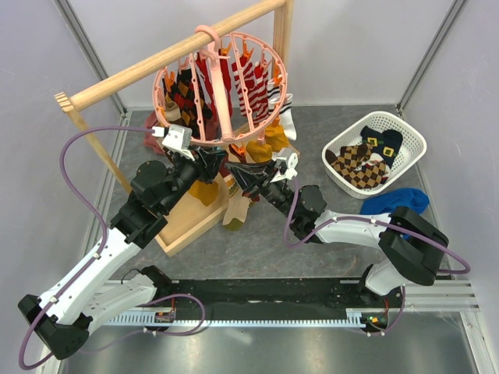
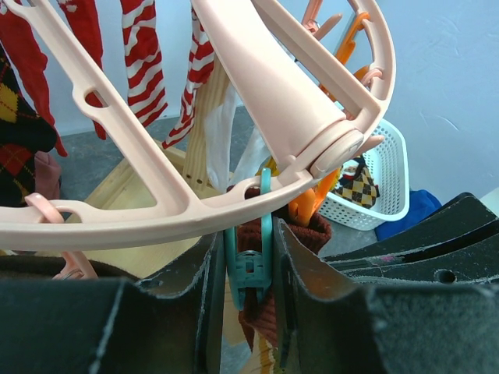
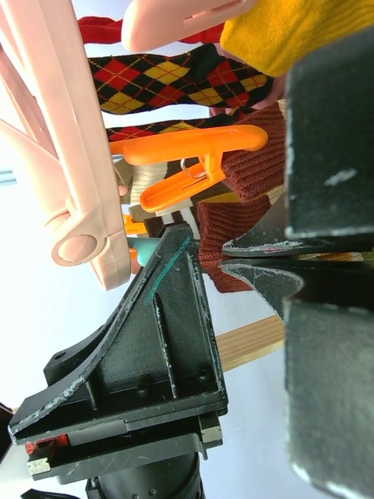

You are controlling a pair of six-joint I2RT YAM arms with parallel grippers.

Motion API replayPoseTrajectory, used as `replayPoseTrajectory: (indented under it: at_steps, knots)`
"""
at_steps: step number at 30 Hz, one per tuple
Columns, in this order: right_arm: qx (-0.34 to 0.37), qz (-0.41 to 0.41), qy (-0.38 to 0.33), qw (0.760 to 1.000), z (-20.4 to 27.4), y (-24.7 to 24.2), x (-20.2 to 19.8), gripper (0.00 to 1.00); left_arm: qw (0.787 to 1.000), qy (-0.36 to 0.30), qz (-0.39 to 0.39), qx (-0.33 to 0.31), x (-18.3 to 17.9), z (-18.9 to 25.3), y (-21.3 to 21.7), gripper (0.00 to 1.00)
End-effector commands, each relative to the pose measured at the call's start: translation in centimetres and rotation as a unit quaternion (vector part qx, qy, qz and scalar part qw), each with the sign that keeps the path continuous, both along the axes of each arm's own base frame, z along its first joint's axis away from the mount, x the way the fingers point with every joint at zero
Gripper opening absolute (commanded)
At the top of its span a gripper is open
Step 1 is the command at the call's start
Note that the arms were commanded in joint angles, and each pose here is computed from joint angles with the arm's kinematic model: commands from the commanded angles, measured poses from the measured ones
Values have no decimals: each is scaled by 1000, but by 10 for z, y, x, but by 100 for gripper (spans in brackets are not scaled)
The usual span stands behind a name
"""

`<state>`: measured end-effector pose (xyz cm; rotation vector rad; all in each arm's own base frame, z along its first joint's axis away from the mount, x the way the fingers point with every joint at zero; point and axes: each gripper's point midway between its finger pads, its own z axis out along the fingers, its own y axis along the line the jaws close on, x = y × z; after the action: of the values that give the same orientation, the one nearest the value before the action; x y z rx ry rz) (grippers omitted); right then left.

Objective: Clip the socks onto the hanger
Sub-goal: Clamp the sock onto the hanger.

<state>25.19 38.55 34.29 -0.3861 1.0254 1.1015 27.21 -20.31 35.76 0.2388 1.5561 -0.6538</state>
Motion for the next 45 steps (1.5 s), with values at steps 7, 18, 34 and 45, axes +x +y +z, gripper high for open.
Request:
replayPoseTrajectory:
  at_steps: [7, 18, 34, 45]
  knots:
    - [78, -28, -48, 995, 57, -29, -7, 0, 997, 65, -40, 26, -13, -41, -12, 2]
    - [83, -19, -43, 995, 52, -27, -8, 0, 997, 65, -41, 24, -14, -41, -12, 2]
    - [81, -10, -39, 996, 48, -19, -6, 0, 998, 56, -40, 10, -16, -33, -8, 32]
    - [70, -3, -44, 997, 54, -13, -7, 13, 998, 43, -40, -19, -17, -18, 4, 73]
